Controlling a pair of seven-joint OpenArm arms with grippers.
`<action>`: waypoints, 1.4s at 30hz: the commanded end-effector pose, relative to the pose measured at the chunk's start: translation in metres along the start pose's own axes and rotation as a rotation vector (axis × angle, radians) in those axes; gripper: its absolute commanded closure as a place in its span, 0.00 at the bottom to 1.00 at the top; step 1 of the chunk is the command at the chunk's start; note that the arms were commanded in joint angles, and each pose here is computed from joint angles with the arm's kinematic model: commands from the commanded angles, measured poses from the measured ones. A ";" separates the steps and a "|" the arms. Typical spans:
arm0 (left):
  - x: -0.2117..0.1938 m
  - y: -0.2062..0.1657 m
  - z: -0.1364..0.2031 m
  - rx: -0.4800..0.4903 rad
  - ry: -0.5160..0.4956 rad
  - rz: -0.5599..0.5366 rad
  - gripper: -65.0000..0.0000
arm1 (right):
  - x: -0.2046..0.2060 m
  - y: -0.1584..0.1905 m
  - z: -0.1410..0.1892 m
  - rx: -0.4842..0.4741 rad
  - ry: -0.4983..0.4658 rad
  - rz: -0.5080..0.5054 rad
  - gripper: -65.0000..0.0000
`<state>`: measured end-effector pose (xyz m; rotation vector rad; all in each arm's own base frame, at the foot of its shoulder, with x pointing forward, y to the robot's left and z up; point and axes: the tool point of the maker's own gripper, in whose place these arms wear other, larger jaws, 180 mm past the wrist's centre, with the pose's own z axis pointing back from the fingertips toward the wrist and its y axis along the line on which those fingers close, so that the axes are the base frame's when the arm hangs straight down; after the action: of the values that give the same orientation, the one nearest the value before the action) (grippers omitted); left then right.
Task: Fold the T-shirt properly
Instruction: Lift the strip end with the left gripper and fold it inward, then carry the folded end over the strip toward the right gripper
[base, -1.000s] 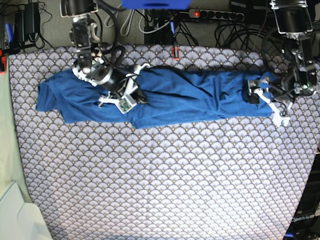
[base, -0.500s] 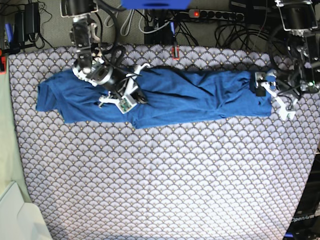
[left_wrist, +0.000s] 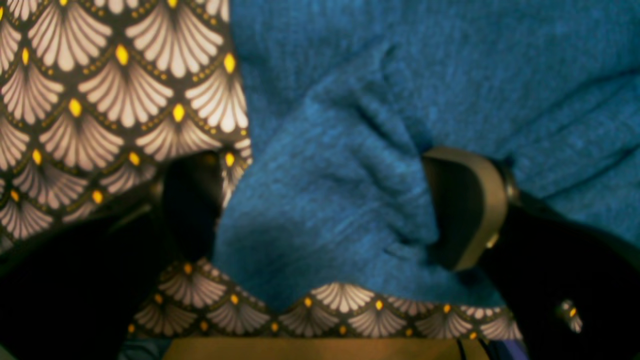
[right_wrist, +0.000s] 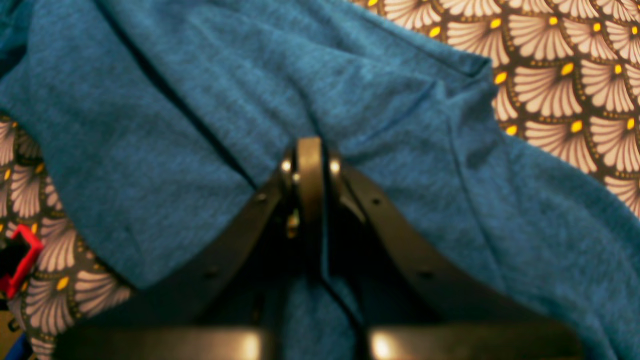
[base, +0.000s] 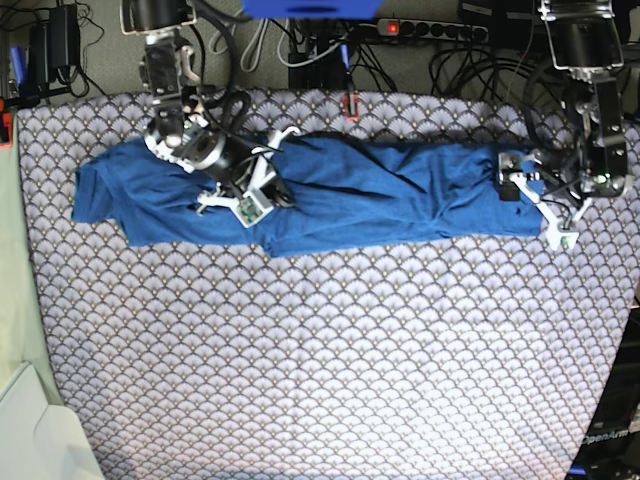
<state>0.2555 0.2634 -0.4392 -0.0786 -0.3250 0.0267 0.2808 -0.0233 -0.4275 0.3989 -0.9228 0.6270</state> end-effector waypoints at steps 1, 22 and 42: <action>-0.018 -0.033 -0.011 -0.121 0.053 0.024 0.13 | 0.001 -0.005 0.001 -0.018 0.011 0.016 1.00; 0.002 -0.045 0.002 -0.136 -0.018 0.000 0.74 | 0.000 -0.007 0.002 -0.021 0.014 0.018 1.00; 0.023 -0.044 0.015 -0.115 -0.077 -0.027 1.00 | -0.001 -0.007 0.002 -0.020 0.017 0.017 1.00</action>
<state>0.2643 0.2146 -0.4246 -0.2084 -0.3751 -0.0101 0.2807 -0.0235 -0.4275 0.3989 -0.9230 0.6270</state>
